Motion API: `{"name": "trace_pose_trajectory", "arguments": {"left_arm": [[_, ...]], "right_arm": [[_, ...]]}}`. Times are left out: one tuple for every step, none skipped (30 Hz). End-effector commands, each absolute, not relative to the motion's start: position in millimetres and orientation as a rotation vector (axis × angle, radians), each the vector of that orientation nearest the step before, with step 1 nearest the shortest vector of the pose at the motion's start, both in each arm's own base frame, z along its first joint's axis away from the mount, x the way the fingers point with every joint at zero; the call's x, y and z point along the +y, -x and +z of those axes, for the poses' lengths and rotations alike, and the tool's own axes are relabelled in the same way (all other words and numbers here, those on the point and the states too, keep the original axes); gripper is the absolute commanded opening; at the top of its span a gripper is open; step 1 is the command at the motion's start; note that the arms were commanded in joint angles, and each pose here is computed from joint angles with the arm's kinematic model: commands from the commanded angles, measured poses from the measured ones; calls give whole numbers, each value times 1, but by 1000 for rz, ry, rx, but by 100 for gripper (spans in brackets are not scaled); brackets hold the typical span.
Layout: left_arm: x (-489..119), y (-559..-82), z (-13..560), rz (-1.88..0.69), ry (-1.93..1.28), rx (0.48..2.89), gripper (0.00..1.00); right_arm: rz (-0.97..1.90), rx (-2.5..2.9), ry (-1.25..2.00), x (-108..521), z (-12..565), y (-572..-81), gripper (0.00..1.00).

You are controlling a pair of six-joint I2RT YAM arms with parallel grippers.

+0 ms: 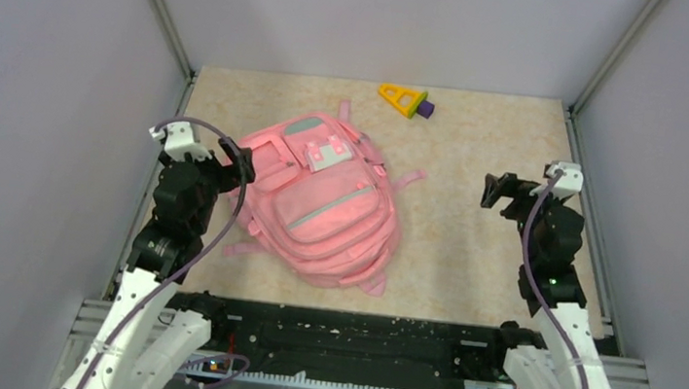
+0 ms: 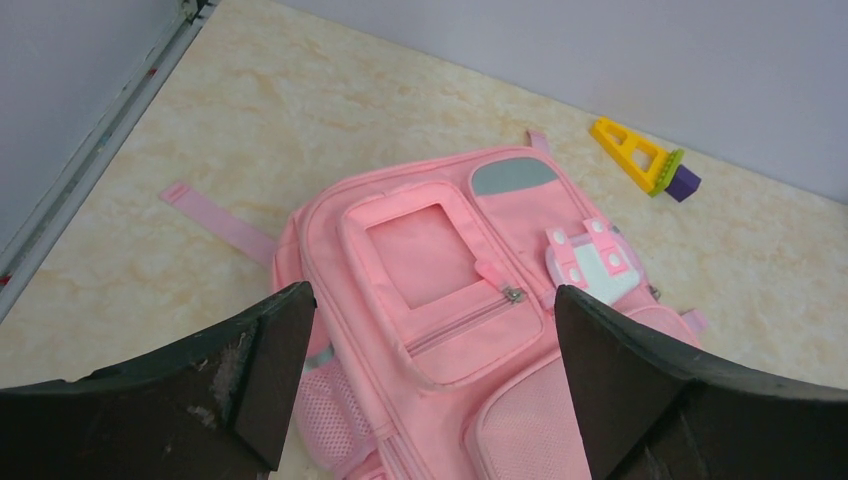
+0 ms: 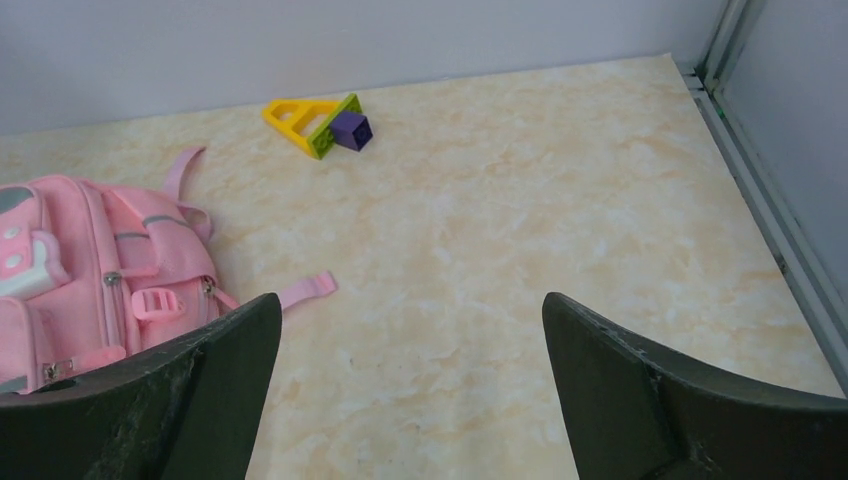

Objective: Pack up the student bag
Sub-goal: Reset both arms

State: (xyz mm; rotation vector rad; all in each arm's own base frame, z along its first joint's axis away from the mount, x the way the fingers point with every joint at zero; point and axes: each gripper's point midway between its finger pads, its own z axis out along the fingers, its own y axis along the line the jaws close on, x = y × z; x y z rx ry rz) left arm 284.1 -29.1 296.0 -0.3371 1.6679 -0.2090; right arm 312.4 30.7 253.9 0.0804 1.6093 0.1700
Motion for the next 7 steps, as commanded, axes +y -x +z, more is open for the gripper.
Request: {"name": "trace_pose_trajectory", "arguments": {"left_arm": [[-23,-281,284,-169,356,1709,94],[-23,-281,284,-166,358,1708,95],[-22,-281,285,-163,361,1708,95],[-22,-281,285,-163,362,1709,95],[-22,-280,286,-163,363,1708,95],[-21,-280,286,-162,365,1709,95],[-21,-279,287,-164,368,1711,95]], "right_arm": [[150,1502,-103,25,284,-311,99],[147,1497,-105,24,285,-310,99],[145,1495,-102,24,286,-309,99],[140,1494,-101,23,287,-309,99],[137,1493,-108,22,288,-309,99],[138,1492,-111,22,289,-308,99],[144,1492,-108,23,289,-308,99]]}}
